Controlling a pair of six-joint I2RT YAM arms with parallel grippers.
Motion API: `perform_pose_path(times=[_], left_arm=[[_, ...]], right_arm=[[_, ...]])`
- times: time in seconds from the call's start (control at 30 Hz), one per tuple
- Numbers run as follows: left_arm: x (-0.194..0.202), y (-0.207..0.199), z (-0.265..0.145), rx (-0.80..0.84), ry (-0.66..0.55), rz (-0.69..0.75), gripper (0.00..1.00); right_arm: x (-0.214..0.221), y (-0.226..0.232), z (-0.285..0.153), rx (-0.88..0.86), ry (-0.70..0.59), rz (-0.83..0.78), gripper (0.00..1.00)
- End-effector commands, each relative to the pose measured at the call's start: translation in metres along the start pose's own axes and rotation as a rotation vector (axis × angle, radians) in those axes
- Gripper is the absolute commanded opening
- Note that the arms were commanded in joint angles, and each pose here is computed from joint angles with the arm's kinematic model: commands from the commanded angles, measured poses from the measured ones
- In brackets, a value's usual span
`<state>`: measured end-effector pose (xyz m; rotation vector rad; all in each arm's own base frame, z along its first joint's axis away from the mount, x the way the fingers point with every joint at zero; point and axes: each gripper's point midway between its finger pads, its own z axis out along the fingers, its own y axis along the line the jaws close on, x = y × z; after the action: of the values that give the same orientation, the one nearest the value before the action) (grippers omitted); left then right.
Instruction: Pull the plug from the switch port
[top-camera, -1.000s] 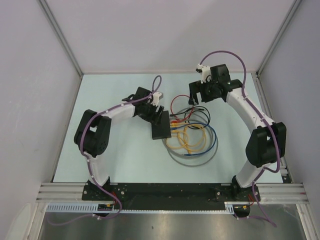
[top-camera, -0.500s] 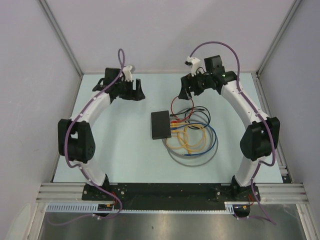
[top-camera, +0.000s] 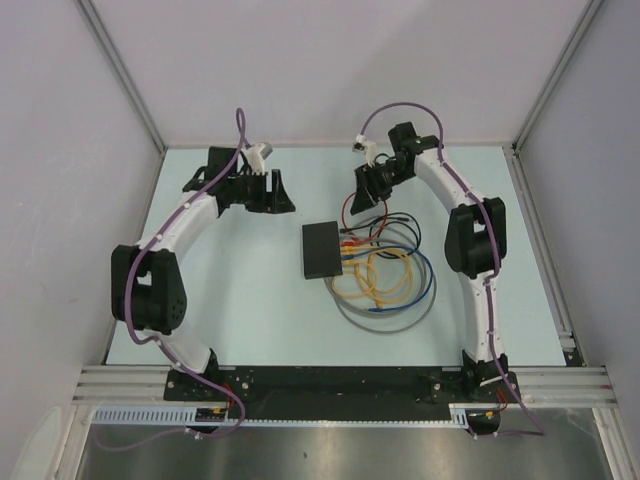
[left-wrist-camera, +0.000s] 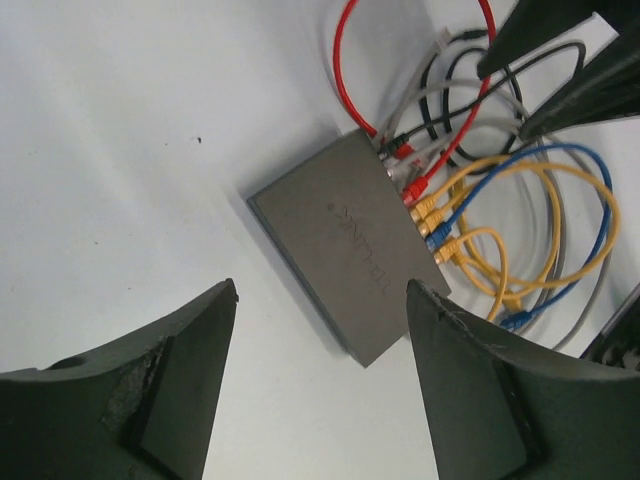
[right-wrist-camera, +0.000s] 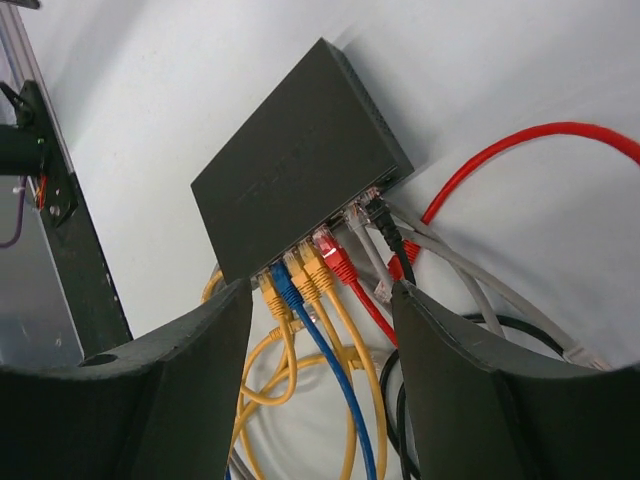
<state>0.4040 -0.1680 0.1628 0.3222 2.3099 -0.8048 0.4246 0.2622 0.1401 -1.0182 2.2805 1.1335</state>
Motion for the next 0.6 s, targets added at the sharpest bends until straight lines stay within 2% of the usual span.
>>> perform_pose_path(times=[0.0,0.17,0.23,0.4,0.57], left_arm=[[0.010,-0.014,-0.004,0.126,0.032,0.130,0.73],[0.037,-0.008,0.002,0.154,0.087,0.162,0.73],[0.044,-0.008,0.006,0.170,0.111,0.133,0.73],[0.043,-0.013,0.016,0.207,0.083,0.053,0.72],[0.050,-0.002,0.029,0.172,0.108,0.001,0.73]], right_arm=[[-0.003,0.015,0.002,-0.099,-0.005,-0.057,0.62],[0.012,-0.007,0.024,-0.087,0.031,-0.052,0.63],[0.013,-0.014,0.029,-0.068,0.046,-0.073,0.64],[0.010,-0.026,0.036,-0.033,0.049,-0.091,0.69],[0.032,-0.038,0.046,-0.030,0.100,-0.071,0.69]])
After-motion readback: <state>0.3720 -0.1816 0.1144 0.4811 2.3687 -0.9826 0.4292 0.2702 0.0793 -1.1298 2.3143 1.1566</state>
